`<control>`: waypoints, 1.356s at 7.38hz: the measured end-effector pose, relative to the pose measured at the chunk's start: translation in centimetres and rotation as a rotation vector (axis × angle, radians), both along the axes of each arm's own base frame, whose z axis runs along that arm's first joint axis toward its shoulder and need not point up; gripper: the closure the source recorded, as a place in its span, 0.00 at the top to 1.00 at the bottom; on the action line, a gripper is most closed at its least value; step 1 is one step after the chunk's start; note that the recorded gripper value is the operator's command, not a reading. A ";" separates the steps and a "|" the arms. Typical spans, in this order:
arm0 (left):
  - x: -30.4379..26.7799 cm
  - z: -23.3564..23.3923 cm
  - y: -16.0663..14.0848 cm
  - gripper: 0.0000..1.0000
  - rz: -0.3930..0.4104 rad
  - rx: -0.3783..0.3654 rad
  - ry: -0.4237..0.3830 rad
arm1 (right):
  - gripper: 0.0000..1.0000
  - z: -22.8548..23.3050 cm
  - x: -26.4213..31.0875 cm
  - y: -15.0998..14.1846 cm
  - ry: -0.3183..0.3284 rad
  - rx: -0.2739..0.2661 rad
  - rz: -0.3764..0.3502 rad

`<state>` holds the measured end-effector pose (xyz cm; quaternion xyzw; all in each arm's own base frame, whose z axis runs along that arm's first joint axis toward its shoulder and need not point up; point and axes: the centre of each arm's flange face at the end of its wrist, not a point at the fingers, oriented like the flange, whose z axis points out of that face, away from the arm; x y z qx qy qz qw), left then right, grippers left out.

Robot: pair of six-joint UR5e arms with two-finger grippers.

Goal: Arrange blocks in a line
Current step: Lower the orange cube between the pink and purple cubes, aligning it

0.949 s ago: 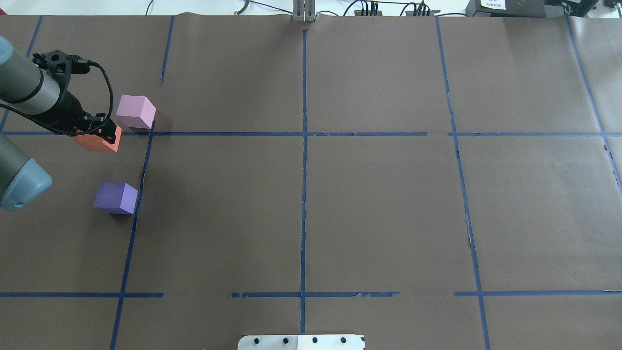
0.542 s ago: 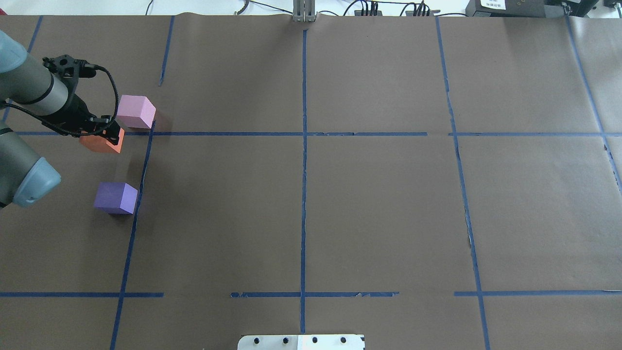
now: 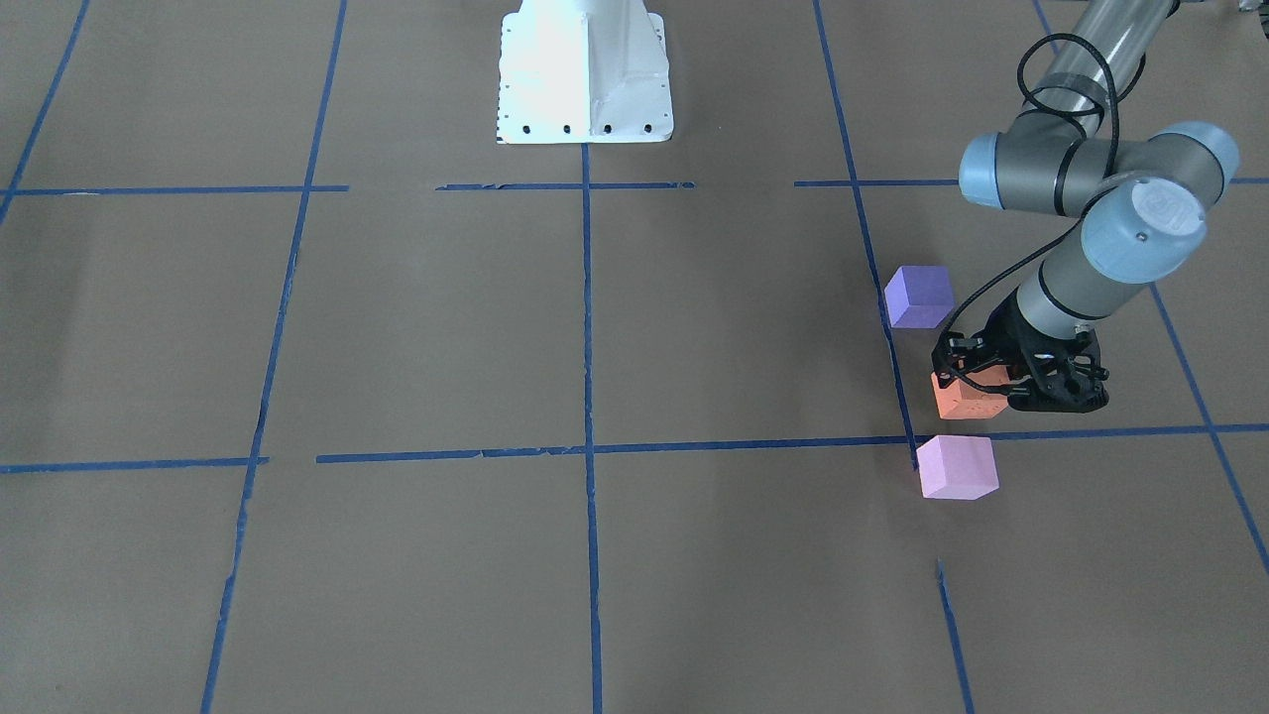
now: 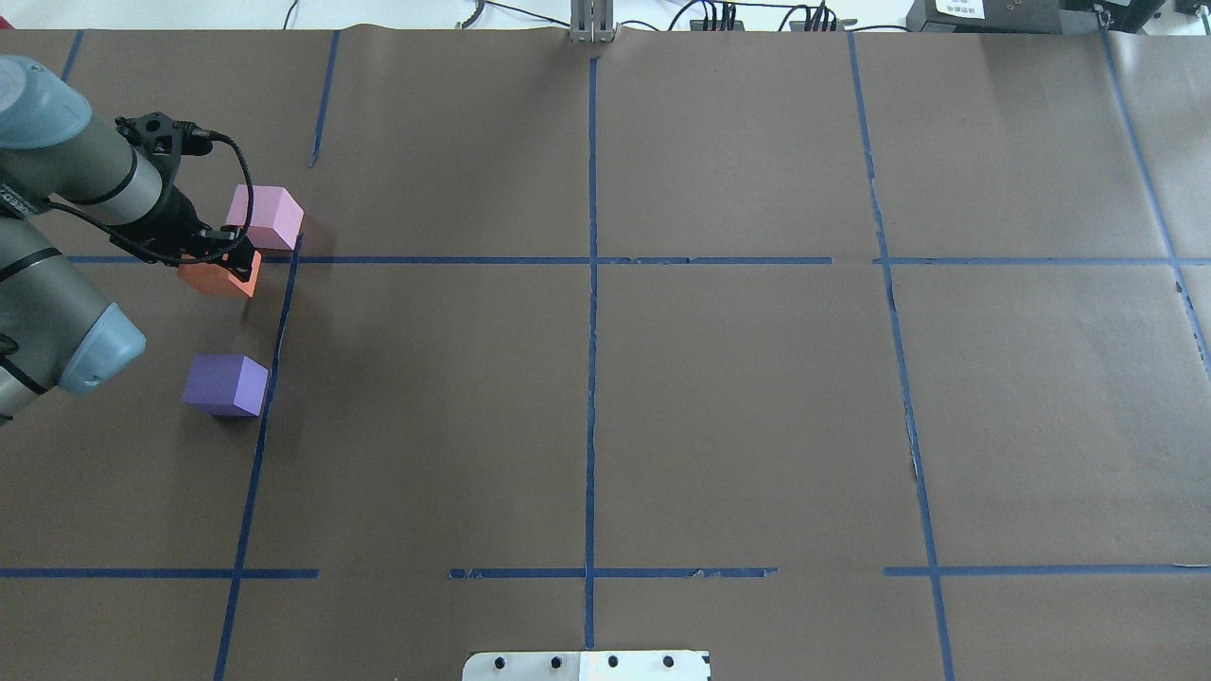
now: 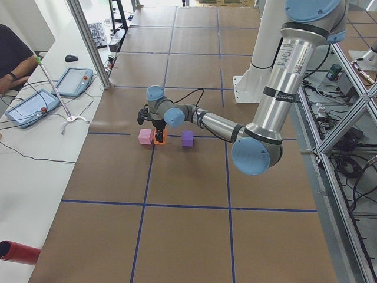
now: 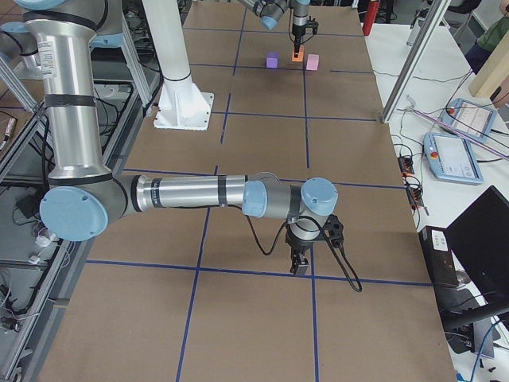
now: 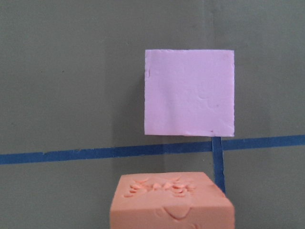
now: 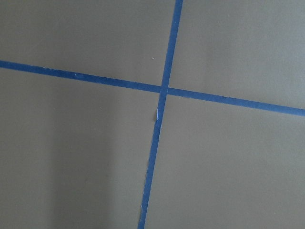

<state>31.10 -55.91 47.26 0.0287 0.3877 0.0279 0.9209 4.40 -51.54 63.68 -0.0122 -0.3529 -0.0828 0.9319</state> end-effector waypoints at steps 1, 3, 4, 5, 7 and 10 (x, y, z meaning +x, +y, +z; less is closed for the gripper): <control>0.4 0.4 0.1 0.50 0.006 -0.002 -0.001 | 1.00 0.0 0.0 0.0 0.000 0.000 0.000; 1.1 0.7 0.2 0.50 0.014 -0.002 0.000 | 1.00 0.0 0.0 0.0 0.000 0.000 0.000; 1.4 0.7 0.3 0.50 0.016 -0.003 0.001 | 1.00 0.0 0.0 0.0 0.000 0.000 0.000; 1.5 0.7 0.4 0.50 0.017 -0.005 0.002 | 1.00 0.0 0.0 0.0 0.000 0.000 0.000; 1.9 0.7 0.6 0.50 0.023 -0.014 0.005 | 1.00 0.0 0.0 0.0 0.000 0.000 0.000; 2.6 0.7 1.1 0.50 0.041 -0.029 0.014 | 1.00 0.0 0.0 0.0 0.000 0.000 0.000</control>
